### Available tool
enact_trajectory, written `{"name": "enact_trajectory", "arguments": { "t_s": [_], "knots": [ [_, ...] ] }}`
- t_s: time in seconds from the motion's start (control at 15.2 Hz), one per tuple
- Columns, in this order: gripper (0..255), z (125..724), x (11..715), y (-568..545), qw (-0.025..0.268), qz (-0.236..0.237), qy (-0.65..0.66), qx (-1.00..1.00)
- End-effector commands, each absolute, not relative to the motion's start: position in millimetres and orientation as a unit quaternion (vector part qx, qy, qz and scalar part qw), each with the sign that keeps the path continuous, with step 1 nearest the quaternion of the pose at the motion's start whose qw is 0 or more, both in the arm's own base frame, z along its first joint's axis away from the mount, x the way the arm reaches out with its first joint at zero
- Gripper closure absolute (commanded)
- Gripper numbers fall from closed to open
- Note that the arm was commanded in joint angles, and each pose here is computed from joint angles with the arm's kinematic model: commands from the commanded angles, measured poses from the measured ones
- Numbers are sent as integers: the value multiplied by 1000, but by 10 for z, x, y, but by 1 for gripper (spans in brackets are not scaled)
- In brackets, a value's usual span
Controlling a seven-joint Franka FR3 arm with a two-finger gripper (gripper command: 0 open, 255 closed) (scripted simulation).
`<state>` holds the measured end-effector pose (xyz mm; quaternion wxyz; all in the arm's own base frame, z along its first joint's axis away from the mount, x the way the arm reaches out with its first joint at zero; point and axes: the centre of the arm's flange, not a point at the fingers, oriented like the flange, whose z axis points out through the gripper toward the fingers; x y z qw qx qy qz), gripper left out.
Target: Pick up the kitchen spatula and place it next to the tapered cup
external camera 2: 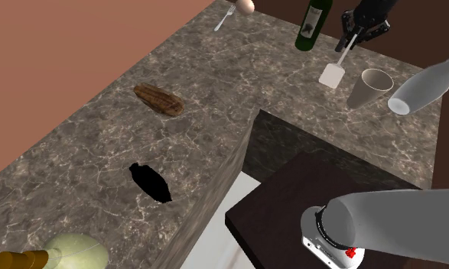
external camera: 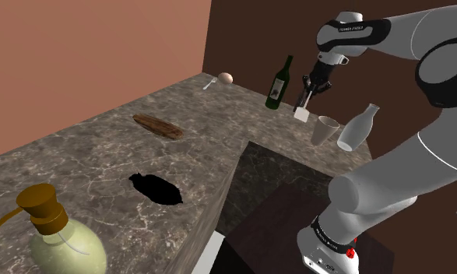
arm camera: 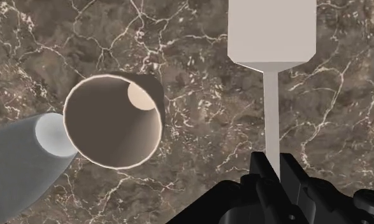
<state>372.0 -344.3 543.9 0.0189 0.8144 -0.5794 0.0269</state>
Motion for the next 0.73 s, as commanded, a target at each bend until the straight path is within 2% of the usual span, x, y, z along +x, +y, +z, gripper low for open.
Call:
{"name": "enact_trajectory", "arguments": {
  "t_s": [0.0, 0.66],
  "knots": [
    [255, 5443, 3695, -3711, 19, 27, -579, 815],
    [255, 5444, 3580, -5026, 19, 27, -579, 815]
  ]
}}
